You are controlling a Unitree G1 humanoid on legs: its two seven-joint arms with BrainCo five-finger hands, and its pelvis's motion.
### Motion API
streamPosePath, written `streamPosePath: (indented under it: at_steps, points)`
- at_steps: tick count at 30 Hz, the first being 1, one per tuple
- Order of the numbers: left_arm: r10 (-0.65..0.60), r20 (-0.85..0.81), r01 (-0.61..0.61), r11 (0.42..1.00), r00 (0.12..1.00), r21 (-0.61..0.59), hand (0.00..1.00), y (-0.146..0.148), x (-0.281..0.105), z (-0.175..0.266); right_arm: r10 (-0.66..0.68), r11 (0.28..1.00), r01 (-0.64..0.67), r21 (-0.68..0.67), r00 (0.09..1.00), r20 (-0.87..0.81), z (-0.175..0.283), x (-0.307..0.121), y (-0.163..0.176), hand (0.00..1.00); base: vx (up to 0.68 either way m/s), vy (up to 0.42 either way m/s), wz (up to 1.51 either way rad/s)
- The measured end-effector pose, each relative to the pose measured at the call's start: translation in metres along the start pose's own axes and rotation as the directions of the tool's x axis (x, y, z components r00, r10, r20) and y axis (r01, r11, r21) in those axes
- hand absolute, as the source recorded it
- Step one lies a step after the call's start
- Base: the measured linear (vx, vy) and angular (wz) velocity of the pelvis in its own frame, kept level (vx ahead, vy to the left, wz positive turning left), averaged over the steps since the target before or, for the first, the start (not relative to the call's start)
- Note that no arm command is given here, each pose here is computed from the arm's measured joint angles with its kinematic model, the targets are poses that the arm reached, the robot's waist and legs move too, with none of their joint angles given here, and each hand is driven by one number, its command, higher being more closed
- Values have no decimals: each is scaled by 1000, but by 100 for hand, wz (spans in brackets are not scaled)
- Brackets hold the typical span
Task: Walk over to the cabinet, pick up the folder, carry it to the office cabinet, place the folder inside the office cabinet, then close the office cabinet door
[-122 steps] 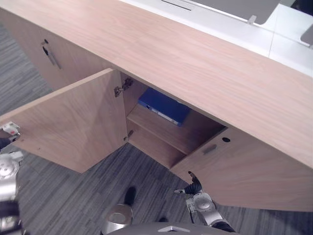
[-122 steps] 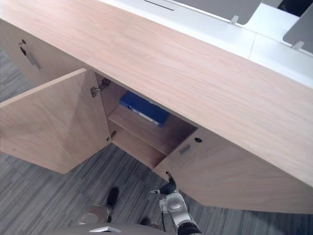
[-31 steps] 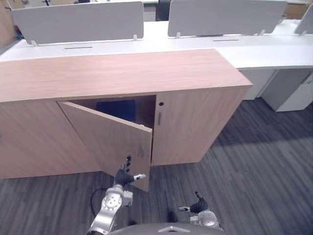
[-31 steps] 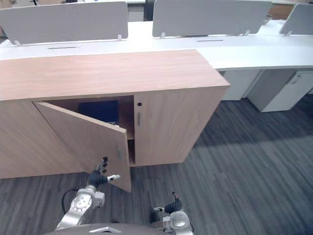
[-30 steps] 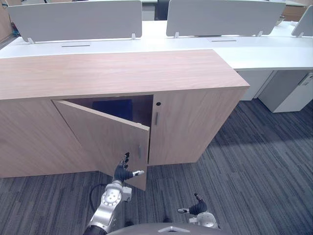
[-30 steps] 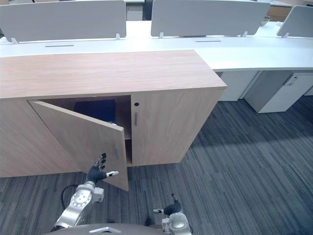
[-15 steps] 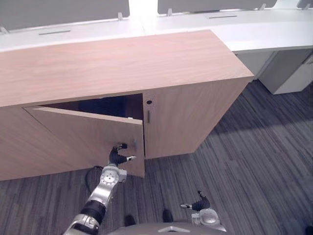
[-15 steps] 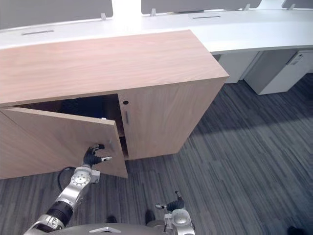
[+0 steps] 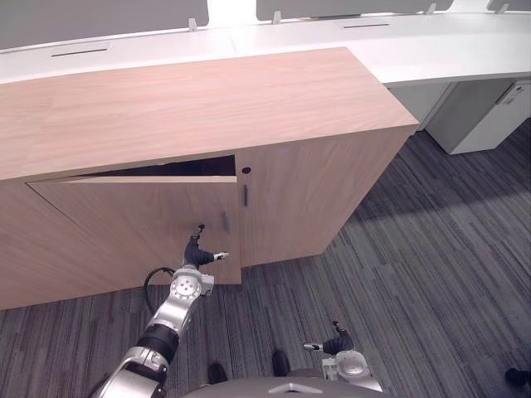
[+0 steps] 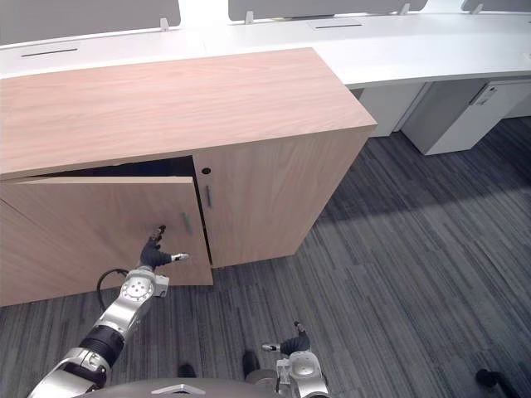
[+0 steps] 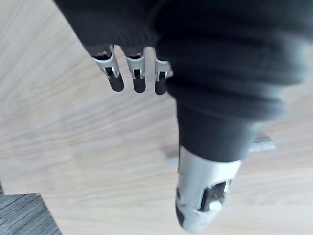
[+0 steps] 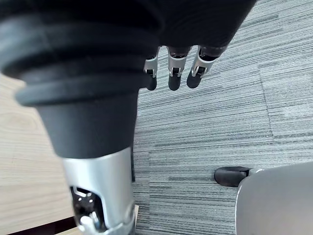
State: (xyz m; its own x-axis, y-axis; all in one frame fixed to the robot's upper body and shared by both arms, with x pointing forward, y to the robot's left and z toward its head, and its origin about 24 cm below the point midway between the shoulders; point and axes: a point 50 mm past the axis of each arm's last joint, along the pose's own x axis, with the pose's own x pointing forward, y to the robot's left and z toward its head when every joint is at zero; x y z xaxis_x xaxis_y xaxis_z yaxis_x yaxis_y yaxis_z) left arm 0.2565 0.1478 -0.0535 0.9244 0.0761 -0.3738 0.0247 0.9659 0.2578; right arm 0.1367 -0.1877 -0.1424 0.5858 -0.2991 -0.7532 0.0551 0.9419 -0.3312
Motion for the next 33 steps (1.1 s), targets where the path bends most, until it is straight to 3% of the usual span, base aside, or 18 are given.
streamPosePath:
  at_steps: [10,17,33]
  points:
    - [-107,-251,99,994,962,-45,0,-5,-47,-79,-7,1000,8,19,999,-50,-8,1,-2,0,6,-3,7]
    - [-18,-577,22,1000,816,0,0,19,-90,-154,0,998,7,60,994,-108,-13,3,-2,0,-21,-14,1]
    - [57,-699,-107,994,713,-28,0,34,-121,-182,3,990,22,138,985,-175,-24,3,-9,0,-22,-3,4]
